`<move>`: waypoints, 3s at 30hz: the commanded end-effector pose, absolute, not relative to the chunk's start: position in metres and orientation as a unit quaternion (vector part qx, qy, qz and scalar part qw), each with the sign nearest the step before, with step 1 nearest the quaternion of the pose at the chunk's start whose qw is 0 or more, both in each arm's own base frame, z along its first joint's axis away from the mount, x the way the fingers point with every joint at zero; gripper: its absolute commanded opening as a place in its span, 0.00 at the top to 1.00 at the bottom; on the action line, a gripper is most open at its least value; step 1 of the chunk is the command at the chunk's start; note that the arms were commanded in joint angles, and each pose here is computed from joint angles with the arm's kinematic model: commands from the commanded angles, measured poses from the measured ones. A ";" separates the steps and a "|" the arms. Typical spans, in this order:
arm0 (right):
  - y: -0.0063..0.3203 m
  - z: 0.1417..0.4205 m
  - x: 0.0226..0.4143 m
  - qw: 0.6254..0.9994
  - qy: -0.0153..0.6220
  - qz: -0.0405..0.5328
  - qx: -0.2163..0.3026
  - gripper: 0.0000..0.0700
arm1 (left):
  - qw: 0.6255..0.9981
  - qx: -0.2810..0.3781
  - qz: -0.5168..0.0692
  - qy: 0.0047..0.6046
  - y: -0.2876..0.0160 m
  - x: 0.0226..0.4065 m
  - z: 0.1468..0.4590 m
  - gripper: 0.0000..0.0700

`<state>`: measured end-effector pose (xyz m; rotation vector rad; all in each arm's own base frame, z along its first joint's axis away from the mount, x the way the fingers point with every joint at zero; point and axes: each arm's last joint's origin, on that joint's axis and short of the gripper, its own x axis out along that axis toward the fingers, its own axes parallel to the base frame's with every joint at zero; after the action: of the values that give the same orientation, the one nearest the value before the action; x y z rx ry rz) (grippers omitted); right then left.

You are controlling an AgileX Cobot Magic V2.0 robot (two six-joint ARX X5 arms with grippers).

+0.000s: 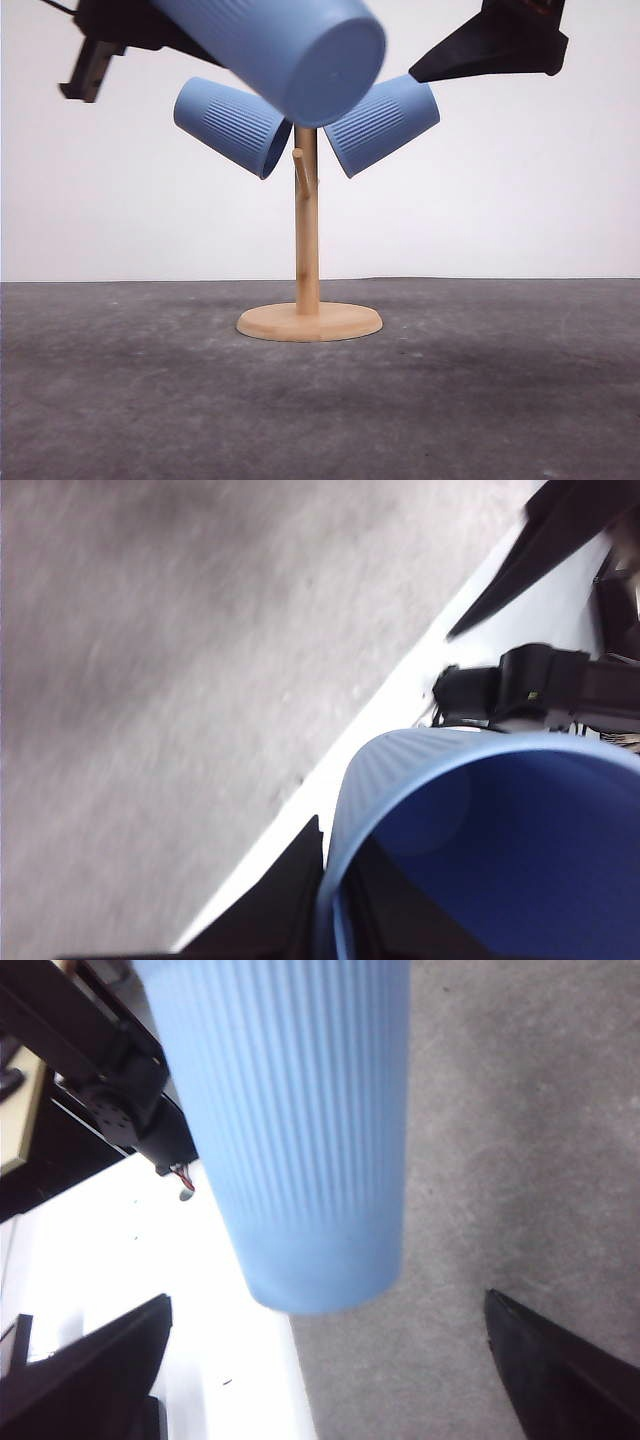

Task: Place three cups

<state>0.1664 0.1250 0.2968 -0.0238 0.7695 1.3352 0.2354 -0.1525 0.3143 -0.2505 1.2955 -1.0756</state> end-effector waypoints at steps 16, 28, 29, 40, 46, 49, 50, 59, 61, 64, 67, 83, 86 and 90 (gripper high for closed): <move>0.142 0.301 0.160 0.719 0.354 0.598 -0.011 0.22 | 0.655 -0.118 -0.520 0.536 -0.189 0.228 0.326 1.00; 0.143 0.300 0.157 0.713 0.364 0.599 -0.013 0.52 | 0.653 -0.116 -0.522 0.536 -0.190 0.228 0.326 1.00; 0.143 0.300 0.157 0.713 0.364 0.599 -0.013 0.52 | 0.653 -0.116 -0.522 0.536 -0.190 0.228 0.326 1.00; 0.140 0.300 0.160 0.718 0.381 0.582 0.012 0.52 | 0.658 -0.119 -0.518 0.534 -0.186 0.230 0.326 0.58; 0.132 0.297 0.161 0.719 0.408 0.562 0.024 0.52 | 0.671 -0.128 -0.503 0.529 -0.174 0.240 0.326 0.47; 0.128 0.295 0.161 0.716 0.429 0.550 0.032 0.52 | 0.684 -0.139 -0.488 0.524 -0.161 0.247 0.327 0.47; 0.127 0.294 0.160 0.714 0.437 0.546 0.035 0.52 | 0.689 -0.142 -0.483 0.521 -0.156 0.250 0.328 0.47; 0.126 0.291 0.160 0.683 0.536 0.471 0.154 0.52 | 0.751 -0.177 -0.431 0.468 -0.099 0.259 0.348 0.30; 0.128 0.289 0.162 0.673 0.555 0.455 0.177 0.52 | 0.766 -0.183 -0.420 0.451 -0.087 0.256 0.355 0.30; 0.133 0.284 0.168 0.650 0.578 0.446 0.211 0.52 | 0.785 -0.181 -0.412 0.426 -0.073 0.249 0.365 0.30; 0.143 0.277 0.181 0.610 0.600 0.448 0.259 0.52 | 0.799 -0.175 -0.410 0.403 -0.065 0.241 0.374 0.30; 0.163 0.244 0.255 0.501 0.628 0.400 0.440 0.52 | 0.815 -0.165 -0.413 0.372 -0.058 0.223 0.389 0.31; 0.163 0.240 0.264 0.499 0.625 0.391 0.456 0.52 | 0.815 -0.165 -0.413 0.372 -0.058 0.224 0.389 0.31; 0.166 0.240 0.276 0.489 0.612 0.391 0.482 0.52 | 0.815 -0.165 -0.413 0.372 -0.058 0.223 0.389 0.31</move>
<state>0.2719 0.1643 0.2364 1.1180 1.4671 0.9660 0.2234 -0.0577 0.3811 -0.3769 0.8282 -0.8670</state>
